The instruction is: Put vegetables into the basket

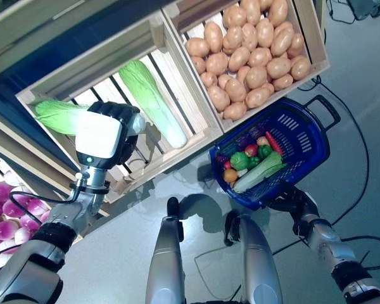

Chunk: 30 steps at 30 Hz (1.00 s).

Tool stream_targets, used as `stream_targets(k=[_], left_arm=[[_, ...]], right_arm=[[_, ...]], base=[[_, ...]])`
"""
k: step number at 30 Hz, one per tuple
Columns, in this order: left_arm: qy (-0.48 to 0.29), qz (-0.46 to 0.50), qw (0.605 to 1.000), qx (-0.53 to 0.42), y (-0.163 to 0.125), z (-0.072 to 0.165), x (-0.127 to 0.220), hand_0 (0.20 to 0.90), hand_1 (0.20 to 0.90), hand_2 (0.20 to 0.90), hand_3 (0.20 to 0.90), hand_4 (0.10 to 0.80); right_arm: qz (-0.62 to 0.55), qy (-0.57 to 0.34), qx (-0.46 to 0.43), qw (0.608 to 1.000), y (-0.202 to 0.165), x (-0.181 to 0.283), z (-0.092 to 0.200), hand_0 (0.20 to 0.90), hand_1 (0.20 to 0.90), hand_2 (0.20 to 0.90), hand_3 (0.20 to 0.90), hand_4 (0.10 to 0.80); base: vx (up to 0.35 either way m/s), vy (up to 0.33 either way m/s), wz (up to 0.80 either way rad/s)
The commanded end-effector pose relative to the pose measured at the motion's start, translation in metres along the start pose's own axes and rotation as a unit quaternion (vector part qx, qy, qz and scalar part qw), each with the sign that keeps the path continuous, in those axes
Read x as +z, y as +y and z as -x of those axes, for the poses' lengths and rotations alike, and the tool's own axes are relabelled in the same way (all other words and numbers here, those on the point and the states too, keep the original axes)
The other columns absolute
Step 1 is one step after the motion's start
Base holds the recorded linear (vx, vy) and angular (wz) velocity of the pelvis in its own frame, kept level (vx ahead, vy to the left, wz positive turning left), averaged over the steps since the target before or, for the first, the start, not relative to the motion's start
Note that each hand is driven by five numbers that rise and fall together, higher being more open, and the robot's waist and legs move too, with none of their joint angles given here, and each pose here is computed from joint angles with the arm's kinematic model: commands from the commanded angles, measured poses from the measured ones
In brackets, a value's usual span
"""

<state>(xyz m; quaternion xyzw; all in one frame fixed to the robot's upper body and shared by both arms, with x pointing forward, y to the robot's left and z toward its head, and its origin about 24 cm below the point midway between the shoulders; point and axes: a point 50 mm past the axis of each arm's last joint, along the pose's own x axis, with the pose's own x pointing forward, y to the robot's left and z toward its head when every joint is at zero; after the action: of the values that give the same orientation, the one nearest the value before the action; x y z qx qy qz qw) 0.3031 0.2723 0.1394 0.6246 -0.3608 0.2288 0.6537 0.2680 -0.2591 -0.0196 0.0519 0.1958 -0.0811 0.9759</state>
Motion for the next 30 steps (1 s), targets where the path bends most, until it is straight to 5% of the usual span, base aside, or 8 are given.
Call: stream_targets(k=[1,6,13,15,20,30], left_arm=[[0.05,0.139,0.978,0.145,0.031,-0.019,0.01,0.3,0.3,0.3,0.3,0.4],[0.102,0.348,0.918,0.161,0.04,-0.011,0.034,0.3,0.3,0.3,0.3,0.4],[0.152,0.615,0.765,0.119,0.038,-0.001,0.059,0.3,0.3,0.3,0.3,0.4],[0.169,0.696,0.692,0.095,0.034,0.003,0.063,0.3,0.3,0.3,0.3,0.4],[0.201,0.775,0.595,0.067,0.02,0.011,0.07,0.3,0.3,0.3,0.3,0.4],[0.246,0.786,0.567,-0.026,0.0,0.02,0.074,0.3,0.3,0.3,0.3,0.4]], right_arm=[[-0.003,-0.065,-0.019,0.998,-0.004,0.002,0.011,0.9,0.9,0.9,0.9,0.8],[-0.003,-0.064,-0.007,0.998,0.008,-0.014,0.021,0.9,0.9,0.9,0.9,0.8],[0.021,-0.066,0.006,0.998,0.017,-0.024,0.029,0.9,0.9,0.9,0.9,0.8],[0.025,-0.085,0.009,0.996,0.02,-0.018,0.032,0.9,0.9,0.9,0.9,0.8],[0.027,-0.142,0.036,0.989,0.025,0.004,0.04,0.9,0.9,0.9,0.9,0.8],[-0.014,-0.181,0.28,0.943,0.047,0.051,0.064,0.9,0.9,0.9,0.9,0.8]], base=[[0.166,-0.051,0.09],[0.147,-0.05,0.09],[0.141,-0.05,0.1],[0.113,-0.031,0.08],[0.063,-0.003,0.02],[0.037,-0.01,-0.07]])
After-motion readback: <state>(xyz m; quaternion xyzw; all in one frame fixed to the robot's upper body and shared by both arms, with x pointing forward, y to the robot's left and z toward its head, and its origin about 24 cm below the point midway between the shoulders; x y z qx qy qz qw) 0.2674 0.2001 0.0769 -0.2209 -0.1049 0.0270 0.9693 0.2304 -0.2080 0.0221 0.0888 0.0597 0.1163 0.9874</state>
